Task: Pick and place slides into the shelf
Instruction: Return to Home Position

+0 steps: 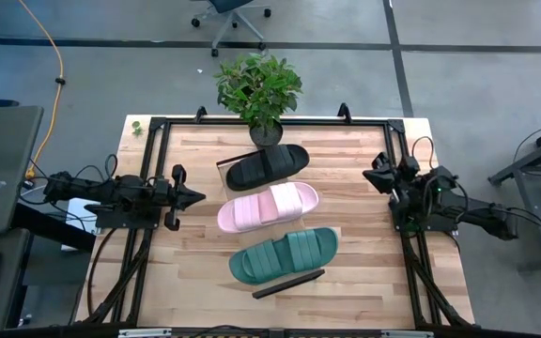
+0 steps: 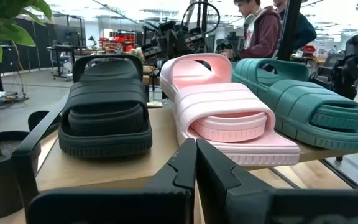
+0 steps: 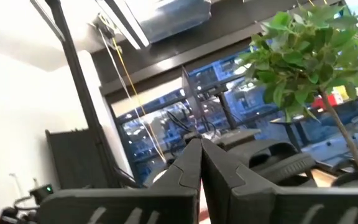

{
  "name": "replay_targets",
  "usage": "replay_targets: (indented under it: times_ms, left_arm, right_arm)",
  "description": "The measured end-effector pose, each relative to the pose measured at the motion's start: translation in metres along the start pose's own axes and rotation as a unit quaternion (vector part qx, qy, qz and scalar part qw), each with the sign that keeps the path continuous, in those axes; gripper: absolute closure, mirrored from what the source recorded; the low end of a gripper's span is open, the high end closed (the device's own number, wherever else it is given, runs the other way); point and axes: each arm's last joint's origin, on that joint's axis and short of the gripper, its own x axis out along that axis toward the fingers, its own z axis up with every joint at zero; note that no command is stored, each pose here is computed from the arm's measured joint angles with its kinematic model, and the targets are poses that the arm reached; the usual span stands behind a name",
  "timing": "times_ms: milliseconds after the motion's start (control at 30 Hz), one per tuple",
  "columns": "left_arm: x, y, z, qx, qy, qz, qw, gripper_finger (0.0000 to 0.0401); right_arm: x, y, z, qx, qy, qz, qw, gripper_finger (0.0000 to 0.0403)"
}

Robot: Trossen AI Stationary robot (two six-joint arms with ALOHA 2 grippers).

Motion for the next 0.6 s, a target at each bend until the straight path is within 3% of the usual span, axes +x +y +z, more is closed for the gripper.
replay_targets:
  times_ms: [133,433,600]
  left_arm:
    - [0.0,0.0,0.0,0.001,0.0,0.0,1.0,0.04]
    - [0.0,0.0,0.0,0.001,0.0,0.0,1.0,0.04]
    - [0.0,0.0,0.0,0.001,0.0,0.0,1.0,0.04]
  right_arm:
    - [0.0,-0.002,-0.003,-0.031,0.014,-0.013,0.999,0.0403]
    - [-0.004,-0.017,-0.02,-0.093,0.081,-0.16,0.979,0.0403]
    - [-0.006,-0.02,-0.024,-0.12,0.107,-0.179,0.971,0.0403]
